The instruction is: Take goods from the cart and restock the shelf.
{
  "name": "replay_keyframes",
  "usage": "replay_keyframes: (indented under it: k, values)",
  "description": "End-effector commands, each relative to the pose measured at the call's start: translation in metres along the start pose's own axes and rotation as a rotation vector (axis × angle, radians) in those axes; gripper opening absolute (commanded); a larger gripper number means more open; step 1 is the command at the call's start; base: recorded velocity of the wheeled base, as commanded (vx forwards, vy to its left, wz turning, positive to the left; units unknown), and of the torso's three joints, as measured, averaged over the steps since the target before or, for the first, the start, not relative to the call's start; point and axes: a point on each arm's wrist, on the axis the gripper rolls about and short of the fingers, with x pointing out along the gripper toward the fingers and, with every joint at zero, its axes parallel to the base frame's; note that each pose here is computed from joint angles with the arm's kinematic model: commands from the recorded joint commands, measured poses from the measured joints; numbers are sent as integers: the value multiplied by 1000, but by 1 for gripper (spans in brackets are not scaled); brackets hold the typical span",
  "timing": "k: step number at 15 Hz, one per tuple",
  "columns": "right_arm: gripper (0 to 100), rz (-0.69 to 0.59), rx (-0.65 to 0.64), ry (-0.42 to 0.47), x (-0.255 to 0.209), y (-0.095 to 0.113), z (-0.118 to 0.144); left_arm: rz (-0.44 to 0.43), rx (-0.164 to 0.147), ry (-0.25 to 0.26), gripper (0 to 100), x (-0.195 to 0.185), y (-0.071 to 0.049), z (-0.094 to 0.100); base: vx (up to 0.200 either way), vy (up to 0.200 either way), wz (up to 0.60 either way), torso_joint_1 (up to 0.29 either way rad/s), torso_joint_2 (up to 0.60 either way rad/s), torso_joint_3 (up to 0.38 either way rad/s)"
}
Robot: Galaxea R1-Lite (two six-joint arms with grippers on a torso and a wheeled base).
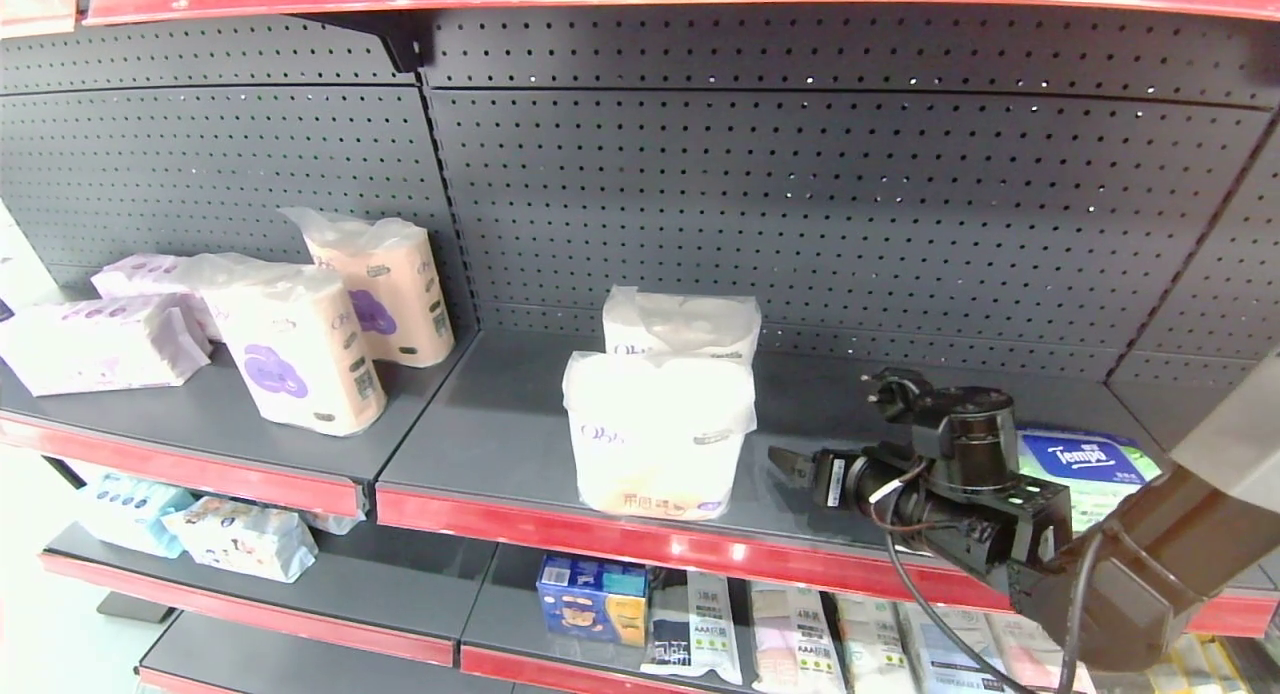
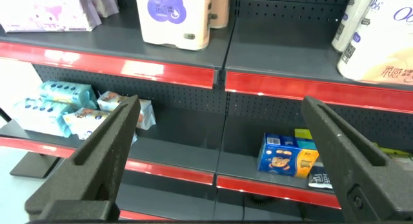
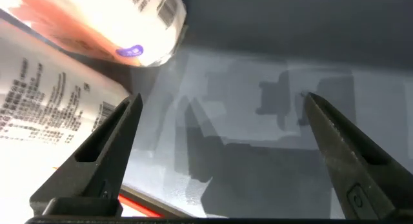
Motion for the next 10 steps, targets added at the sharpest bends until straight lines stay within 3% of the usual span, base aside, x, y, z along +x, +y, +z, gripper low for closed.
replay_keyframes:
  k: [1, 10]
  values:
    - [100, 10, -7, 11, 2, 4, -4, 1, 0, 1, 100, 0, 0, 0, 0, 0, 0, 0, 0, 0]
    - [100, 28, 19, 4, 6, 22, -8, 1, 0, 1, 100, 0, 0, 0, 0, 0, 0, 0, 0, 0]
